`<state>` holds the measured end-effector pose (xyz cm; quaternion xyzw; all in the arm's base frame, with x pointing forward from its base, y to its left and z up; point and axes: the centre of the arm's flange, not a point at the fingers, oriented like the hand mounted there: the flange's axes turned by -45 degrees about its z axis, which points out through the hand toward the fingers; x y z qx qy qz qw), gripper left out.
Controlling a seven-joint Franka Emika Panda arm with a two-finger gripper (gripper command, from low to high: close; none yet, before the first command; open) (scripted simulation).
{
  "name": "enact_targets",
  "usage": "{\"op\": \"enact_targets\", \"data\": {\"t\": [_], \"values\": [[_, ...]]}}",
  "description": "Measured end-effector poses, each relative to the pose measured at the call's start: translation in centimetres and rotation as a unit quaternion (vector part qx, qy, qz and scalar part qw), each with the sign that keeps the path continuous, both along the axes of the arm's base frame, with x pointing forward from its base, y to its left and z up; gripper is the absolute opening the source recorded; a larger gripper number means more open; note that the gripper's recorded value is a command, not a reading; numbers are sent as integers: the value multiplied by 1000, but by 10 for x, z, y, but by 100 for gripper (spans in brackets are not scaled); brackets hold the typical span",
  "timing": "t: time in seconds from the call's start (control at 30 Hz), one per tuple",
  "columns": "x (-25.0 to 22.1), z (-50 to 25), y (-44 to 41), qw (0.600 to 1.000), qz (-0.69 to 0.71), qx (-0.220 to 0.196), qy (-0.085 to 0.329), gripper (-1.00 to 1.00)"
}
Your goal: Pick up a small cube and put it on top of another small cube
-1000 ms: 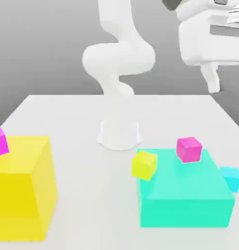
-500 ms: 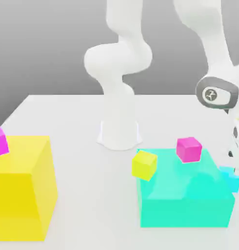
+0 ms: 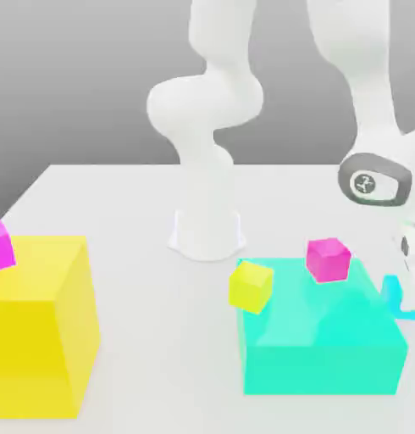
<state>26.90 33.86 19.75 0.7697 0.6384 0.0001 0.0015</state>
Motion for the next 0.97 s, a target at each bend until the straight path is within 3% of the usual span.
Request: {"op": "enact_targets", "data": {"t": [0.63, 0.83, 0.87, 0.97], "values": [[-8, 150, -121, 999, 32, -2, 0, -100], [-12, 110, -131, 999, 36, 2, 2, -100], [-13, 99, -132, 999, 36, 1, 2, 100], [-13, 99, -132, 999, 36, 1, 2, 100]]}}
